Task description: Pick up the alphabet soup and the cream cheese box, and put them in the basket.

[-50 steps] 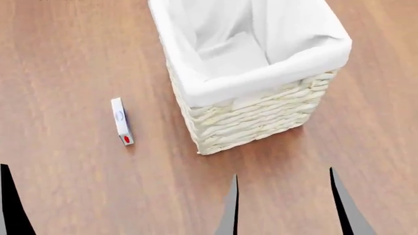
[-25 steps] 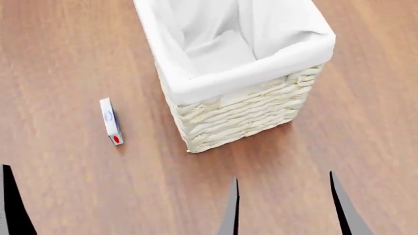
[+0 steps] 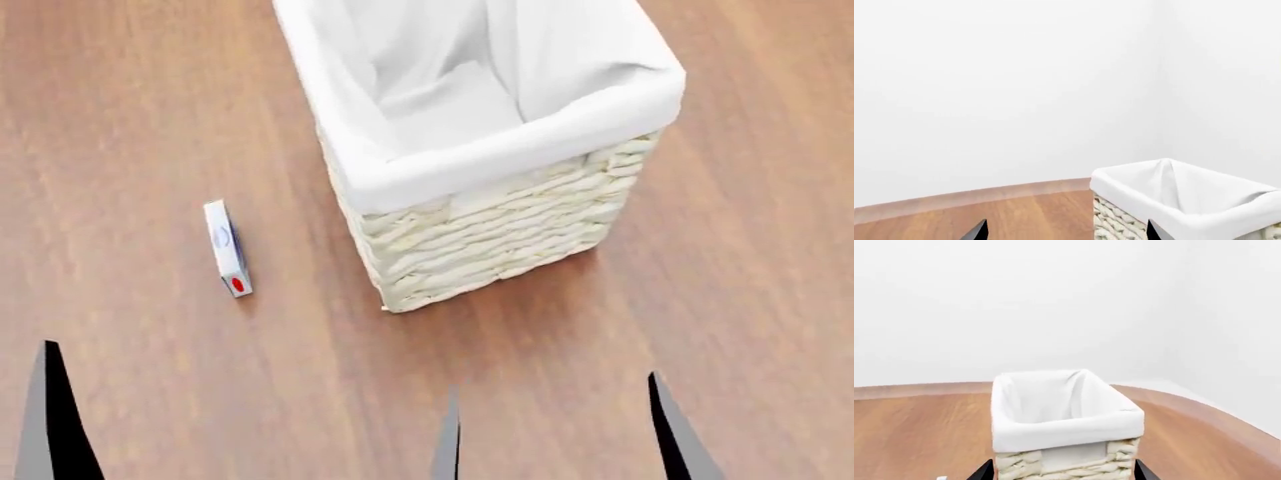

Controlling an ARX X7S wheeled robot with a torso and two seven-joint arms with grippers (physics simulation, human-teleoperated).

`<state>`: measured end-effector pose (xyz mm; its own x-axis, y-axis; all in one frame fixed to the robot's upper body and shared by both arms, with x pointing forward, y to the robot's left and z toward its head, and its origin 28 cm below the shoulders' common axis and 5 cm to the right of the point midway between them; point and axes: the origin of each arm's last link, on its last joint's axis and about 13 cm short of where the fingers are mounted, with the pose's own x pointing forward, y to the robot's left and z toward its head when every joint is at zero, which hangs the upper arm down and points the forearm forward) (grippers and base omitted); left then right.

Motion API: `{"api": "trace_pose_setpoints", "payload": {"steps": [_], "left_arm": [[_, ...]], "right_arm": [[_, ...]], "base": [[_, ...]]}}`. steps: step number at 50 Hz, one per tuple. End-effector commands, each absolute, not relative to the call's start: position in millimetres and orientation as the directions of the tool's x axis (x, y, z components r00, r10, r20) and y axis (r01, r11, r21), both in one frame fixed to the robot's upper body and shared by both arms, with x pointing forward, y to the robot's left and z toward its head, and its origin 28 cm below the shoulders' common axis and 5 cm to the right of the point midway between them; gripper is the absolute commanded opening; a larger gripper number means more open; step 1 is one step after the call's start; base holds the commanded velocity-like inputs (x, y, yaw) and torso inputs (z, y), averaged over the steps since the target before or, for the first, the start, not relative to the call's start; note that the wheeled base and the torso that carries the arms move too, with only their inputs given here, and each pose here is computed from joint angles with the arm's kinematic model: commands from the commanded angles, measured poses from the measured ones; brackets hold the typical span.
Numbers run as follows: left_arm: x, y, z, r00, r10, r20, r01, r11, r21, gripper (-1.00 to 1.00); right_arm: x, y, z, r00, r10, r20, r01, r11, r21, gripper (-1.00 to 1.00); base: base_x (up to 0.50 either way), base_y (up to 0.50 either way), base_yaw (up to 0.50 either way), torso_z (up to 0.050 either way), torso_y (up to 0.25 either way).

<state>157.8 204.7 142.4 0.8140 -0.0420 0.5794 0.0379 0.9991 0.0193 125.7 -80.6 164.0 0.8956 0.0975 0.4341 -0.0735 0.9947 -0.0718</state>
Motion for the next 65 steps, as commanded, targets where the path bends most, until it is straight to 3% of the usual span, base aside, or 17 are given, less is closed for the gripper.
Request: {"api": "trace_pose_setpoints", "payload": {"steps": [1,65], "left_arm": [[162.2,204.7,140.9,0.822,-0.045,0.568,0.04,0.999,0.02,1.0],[167.0,204.3,125.1,0.848,-0.054,0.528,0.044,0.999,0.032,1.0]], "right_arm": [[108.3,-97.2,166.7,0.971,0.006,0.239,0.024,0.992,-0.121,1.0],[87.2,-98.6,132.0,0.995,-0.01,-0.102,0.006,0.999,-0.045,1.0]], "base": [[0.0,0.0,0.0,0.0,0.0],[0.0,0.0,0.0,0.0,0.0]]}}
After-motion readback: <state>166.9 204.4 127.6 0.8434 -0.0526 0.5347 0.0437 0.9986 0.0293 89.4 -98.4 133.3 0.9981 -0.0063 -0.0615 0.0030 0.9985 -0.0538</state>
